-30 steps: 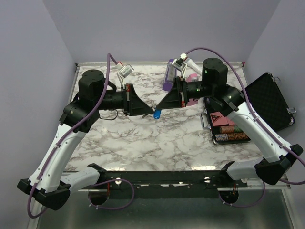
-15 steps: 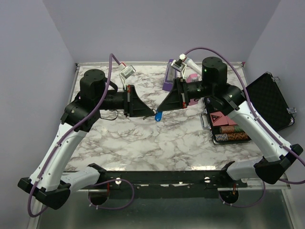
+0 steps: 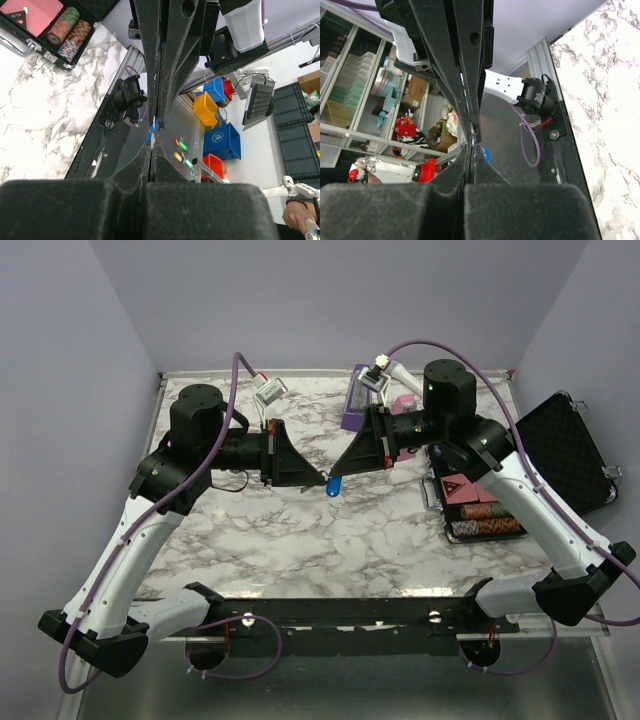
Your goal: Remove the keys from the keyring
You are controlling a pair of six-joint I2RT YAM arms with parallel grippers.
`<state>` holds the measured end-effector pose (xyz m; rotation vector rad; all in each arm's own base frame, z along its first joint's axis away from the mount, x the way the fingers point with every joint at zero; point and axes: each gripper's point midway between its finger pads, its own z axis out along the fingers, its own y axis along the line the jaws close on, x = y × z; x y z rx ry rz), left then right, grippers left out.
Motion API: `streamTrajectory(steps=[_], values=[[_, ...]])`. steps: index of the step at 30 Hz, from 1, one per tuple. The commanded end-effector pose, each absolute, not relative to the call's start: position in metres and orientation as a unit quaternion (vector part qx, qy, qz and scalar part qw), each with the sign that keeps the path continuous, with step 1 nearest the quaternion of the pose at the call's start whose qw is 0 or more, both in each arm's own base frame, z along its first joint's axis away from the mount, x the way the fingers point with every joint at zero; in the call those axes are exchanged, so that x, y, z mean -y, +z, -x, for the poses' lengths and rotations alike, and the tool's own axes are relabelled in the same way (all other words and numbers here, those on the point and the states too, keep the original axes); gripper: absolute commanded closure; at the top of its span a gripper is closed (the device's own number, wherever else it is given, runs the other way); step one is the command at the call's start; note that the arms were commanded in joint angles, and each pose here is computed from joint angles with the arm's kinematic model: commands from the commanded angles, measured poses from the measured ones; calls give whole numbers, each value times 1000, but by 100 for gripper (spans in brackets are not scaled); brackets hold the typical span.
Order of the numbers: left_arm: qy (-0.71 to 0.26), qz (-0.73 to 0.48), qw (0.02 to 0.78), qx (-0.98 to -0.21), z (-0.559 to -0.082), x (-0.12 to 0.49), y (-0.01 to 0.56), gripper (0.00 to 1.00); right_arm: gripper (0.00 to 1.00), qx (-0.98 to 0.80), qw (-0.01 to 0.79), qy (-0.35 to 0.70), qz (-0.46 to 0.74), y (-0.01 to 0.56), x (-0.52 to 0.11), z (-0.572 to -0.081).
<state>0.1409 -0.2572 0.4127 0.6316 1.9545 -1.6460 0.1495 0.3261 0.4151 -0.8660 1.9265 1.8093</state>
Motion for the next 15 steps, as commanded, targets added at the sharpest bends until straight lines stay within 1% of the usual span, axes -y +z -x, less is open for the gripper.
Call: streamTrajectory(steps=[1,15], values=[[-600,-227,244,-727,-145,259,405,100,99,-649,155,662,342,433,-323,-128],[-601,-225,239,-729,-149,261,404,100,99,-643,140,666,351,431,-330,-122]])
